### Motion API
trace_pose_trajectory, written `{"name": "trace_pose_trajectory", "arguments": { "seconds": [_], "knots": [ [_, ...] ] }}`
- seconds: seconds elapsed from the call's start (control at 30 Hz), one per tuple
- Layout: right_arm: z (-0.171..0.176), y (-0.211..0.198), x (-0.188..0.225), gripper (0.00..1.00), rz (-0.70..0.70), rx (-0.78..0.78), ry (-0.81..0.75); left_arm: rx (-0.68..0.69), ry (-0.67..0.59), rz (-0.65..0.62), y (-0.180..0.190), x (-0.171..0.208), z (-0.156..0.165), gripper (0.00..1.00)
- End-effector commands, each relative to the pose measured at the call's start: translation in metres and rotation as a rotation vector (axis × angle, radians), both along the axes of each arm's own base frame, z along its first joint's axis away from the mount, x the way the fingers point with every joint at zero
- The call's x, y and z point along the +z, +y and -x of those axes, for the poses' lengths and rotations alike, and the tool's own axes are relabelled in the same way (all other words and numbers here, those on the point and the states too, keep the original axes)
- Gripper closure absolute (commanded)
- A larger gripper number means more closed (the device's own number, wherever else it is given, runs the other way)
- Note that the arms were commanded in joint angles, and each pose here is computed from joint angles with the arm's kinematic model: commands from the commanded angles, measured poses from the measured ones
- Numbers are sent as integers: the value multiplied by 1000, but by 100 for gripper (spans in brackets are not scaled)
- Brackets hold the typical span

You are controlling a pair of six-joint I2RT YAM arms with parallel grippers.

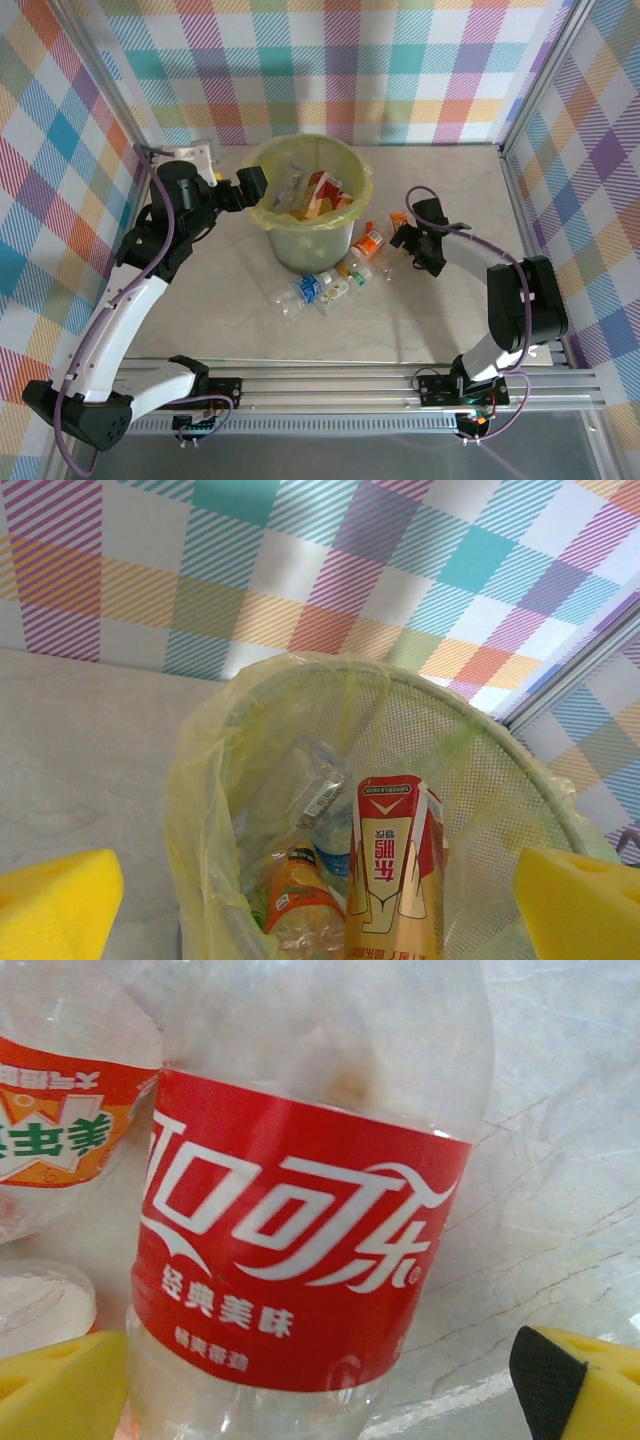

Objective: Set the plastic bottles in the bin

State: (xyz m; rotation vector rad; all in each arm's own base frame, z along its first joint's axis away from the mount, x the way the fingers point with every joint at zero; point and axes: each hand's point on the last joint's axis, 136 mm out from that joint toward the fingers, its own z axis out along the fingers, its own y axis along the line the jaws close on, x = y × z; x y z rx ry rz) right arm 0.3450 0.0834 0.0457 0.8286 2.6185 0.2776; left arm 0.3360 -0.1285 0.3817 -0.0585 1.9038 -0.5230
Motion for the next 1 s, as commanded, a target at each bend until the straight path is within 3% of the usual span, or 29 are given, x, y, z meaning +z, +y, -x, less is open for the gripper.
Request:
{"name": "trace_pose_trajectory", "arguments": {
  "seconds": [0.0, 0.53, 0.63, 0.73, 0.97],
  "knots": [
    [7, -4, -10, 5, 3, -3, 25, -14, -9, 8, -4, 1, -1, 0],
    [38, -11, -30, 26, 25, 40, 108, -16, -5, 14, -6, 0, -2, 0],
    [43, -13, -30, 35, 32, 46, 113, -16, -6, 17, -6, 1, -2, 0],
    [47, -17, -25, 45, 47, 48, 101, -19, -5, 20, -6, 1, -2, 0],
    [49, -18, 11, 52, 46, 93, -24, -31, -12, 38, -9, 6, -1, 0]
  ]
}}
